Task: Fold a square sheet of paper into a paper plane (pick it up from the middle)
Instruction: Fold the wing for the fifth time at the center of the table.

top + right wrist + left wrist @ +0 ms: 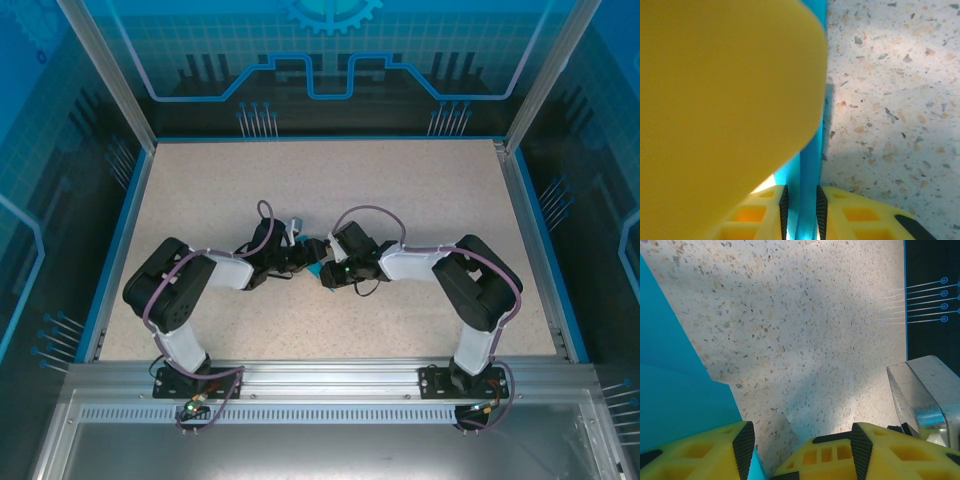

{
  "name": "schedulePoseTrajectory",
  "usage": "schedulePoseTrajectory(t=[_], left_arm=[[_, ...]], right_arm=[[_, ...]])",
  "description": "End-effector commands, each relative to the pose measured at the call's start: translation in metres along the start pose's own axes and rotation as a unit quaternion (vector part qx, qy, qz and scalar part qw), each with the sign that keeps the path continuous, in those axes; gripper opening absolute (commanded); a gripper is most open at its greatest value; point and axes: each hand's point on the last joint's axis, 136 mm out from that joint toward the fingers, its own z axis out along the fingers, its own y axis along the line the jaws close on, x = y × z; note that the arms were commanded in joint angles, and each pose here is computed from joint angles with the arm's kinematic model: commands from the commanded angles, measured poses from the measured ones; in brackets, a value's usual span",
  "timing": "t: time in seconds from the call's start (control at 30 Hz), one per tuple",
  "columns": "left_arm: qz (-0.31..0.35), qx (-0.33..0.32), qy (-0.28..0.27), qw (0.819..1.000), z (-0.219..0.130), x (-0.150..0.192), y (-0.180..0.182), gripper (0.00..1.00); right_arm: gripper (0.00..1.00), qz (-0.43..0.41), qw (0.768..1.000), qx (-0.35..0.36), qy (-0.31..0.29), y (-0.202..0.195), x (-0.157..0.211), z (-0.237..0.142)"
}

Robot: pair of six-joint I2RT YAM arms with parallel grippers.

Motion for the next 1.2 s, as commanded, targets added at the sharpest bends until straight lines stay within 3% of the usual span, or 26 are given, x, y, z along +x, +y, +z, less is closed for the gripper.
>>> schedulePoseTrajectory(t=[0.0,0.37,0.77,0.9,1.17], left_arm=[[0.015,0.016,-0.006,1.000,0.004,-0.008,-0.012,0.57],[0.017,0.011,-0.003,1.000,0.006,-0.009,-0.010,0.56],[0.008,-0.003,0.000,1.000,0.010,-0.008,0.000,0.56],[-0.003,-0.019,0.004,1.000,0.012,-0.004,0.013,0.54],[-0.014,-0.027,-0.001,1.000,0.013,-0.003,0.021,0.52]], right_arm=[[0.22,-0.024,1.000,-0.005,0.014,0.005,0.013,0.011],[0.14,-0.005,1.000,-0.004,0.019,0.002,0.017,0.017],[0.08,0.060,0.997,-0.052,0.004,-0.004,0.022,0.015],[0.09,0.075,0.995,-0.060,0.000,-0.006,0.021,0.014],[0.21,0.073,0.993,-0.093,-0.018,-0.002,0.015,0.002]])
